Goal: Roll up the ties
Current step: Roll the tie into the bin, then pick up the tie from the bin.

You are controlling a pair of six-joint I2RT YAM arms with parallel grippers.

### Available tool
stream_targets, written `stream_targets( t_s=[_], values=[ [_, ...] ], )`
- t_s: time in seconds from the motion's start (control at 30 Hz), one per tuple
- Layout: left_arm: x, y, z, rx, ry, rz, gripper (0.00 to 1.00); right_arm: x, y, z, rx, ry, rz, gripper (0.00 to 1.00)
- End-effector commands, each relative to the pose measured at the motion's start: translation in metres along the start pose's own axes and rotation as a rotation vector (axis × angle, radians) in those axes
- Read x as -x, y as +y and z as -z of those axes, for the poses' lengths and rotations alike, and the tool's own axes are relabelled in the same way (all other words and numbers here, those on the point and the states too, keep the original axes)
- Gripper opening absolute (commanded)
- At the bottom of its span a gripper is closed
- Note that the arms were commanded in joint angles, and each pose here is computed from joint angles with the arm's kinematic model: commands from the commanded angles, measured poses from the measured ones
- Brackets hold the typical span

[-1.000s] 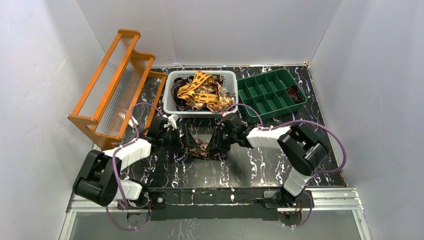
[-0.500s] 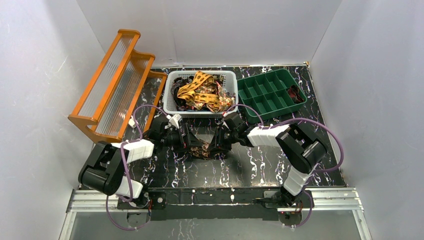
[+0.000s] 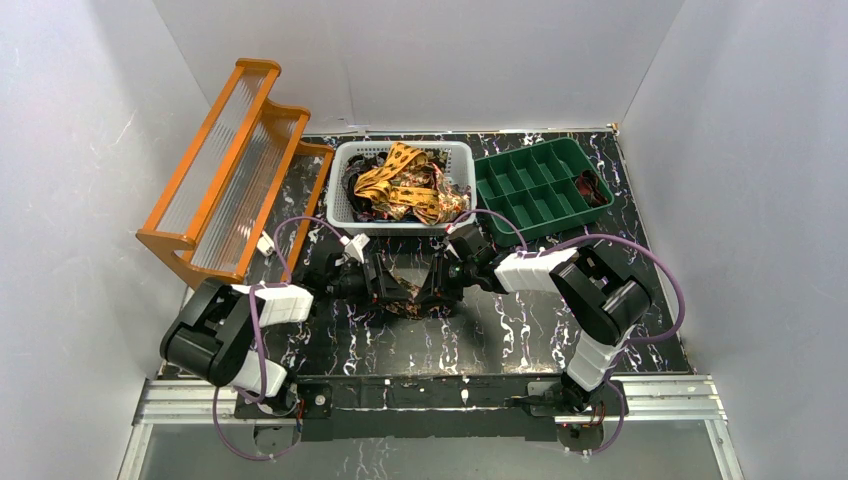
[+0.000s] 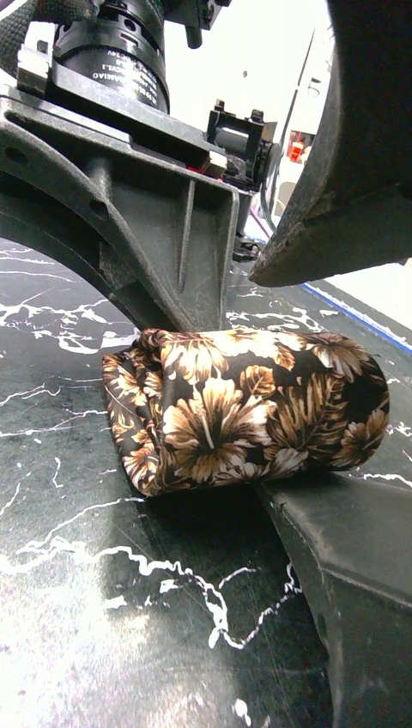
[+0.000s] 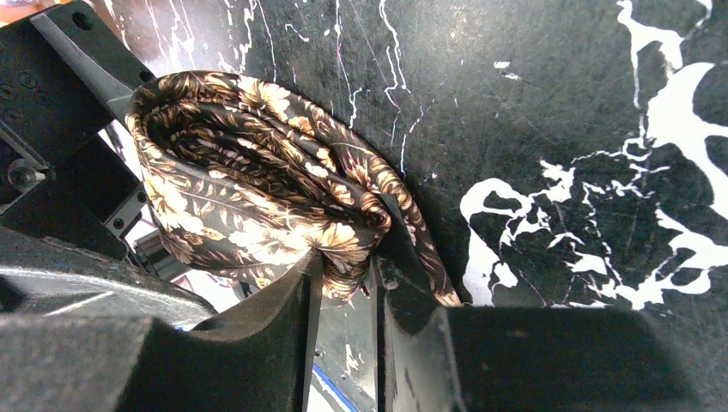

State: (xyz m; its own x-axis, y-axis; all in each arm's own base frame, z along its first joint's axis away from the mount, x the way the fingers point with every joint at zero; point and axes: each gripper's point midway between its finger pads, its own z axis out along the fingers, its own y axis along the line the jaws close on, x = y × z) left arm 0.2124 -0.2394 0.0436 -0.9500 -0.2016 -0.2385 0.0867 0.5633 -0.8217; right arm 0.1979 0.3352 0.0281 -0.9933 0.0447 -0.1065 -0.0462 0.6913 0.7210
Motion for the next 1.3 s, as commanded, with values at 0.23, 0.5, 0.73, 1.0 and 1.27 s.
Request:
stream_targets(
  t_s=[0.23, 0.5, 0.73, 1.0, 1.27],
  values=[
    [-0.023, 0.019, -0.013, 0.106, 0.031, 0.032, 0.46, -0.02, -0.042, -0.005, -0.125, 0.05, -0.046, 0.33],
    [-0.008, 0.01, -0.007, 0.153, 0.018, -0.049, 0.2, -0.003, -0.007, 0.016, -0.036, -0.009, 0.046, 0.44],
    [-0.004, -0.008, 0.012, 0.174, 0.011, -0.184, 0.13, 0.025, 0.027, 0.06, 0.03, -0.191, 0.251, 0.74],
    [-0.012, -0.056, 0.021, 0.171, 0.052, -0.391, 0.09, 0.036, 0.058, 0.102, 0.192, -0.437, 0.577, 0.91],
    [-0.016, -0.096, 0.043, 0.129, 0.124, -0.515, 0.08, 0.017, 0.083, 0.14, 0.336, -0.439, 0.751, 0.99]
  ],
)
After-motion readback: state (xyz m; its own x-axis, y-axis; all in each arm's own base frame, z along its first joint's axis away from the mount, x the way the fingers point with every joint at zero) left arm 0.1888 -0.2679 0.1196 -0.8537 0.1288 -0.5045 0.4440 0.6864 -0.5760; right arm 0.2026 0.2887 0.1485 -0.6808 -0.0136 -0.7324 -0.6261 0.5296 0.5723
